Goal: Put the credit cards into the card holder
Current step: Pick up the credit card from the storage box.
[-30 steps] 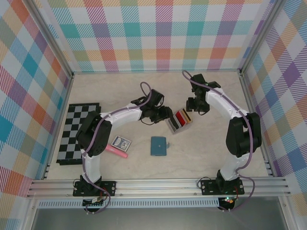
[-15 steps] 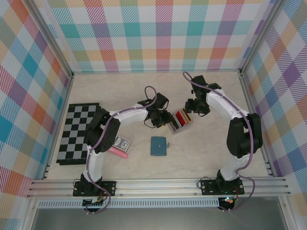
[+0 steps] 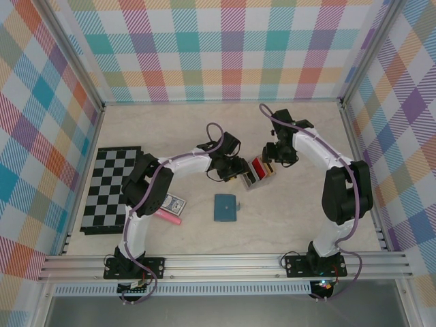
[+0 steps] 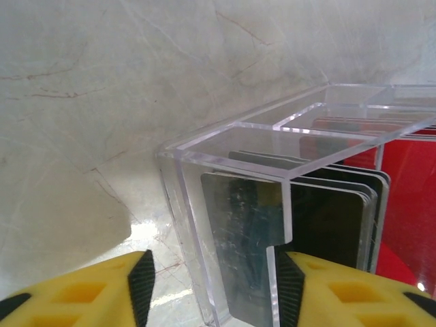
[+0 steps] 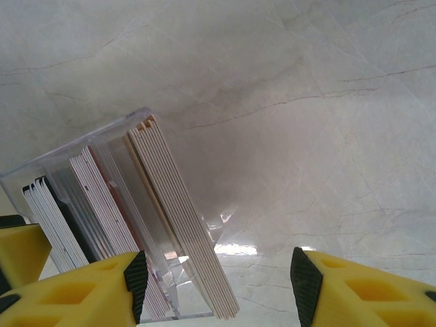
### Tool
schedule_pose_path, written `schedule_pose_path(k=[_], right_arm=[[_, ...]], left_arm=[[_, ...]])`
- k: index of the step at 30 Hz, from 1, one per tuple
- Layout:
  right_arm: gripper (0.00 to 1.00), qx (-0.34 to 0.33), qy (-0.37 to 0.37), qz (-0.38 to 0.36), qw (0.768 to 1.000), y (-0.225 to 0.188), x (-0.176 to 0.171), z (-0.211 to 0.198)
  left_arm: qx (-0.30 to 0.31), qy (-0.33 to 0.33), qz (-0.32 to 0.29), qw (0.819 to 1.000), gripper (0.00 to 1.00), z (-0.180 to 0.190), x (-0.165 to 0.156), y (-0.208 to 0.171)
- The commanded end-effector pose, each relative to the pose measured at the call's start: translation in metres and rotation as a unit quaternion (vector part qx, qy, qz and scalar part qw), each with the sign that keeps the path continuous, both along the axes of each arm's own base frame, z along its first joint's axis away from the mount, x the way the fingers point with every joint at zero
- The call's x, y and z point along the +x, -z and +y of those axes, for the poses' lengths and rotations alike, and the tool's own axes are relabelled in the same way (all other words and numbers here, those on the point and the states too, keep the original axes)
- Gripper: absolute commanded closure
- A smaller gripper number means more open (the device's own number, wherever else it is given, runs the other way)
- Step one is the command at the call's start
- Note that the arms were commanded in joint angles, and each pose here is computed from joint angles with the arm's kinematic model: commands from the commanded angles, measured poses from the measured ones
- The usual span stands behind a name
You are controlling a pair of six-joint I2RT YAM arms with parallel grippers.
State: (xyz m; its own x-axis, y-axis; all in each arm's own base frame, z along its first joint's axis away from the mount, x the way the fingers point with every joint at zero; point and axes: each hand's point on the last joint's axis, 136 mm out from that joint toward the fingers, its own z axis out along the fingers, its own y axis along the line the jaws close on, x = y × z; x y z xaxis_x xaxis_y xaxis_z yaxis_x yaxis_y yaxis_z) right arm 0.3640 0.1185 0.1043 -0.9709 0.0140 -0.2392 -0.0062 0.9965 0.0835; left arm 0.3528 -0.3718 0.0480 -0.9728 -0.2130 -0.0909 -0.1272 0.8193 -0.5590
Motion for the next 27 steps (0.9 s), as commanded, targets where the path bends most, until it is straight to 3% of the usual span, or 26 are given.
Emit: schedule_pose_path(k=[1,7,14,27], right_arm=[[0.4,0.003,-0.002,-0.007,1.0,-0.006,0.0,-0.002],[0.4,0.0,-0.032,0.0,0.999,-0.005,-0.002,0.001],[0.41,-0.007,-0.065,0.02,0.998,0.004,-0.008,0.007],[0.39,-0.037,-0.083,0.04,0.995,0.022,0.001,0.011]], left_arm=[[0.028,0.015,0.028,0.999,0.54,-0.001,-0.011,0.02],[0.079,0.027,0.026,0.996,0.64,0.02,-0.018,0.032],[0.113,0.065,0.007,0.991,0.68,0.027,-0.017,0.029],[0.093,0.088,0.0,0.992,0.67,0.015,-0.014,0.021]])
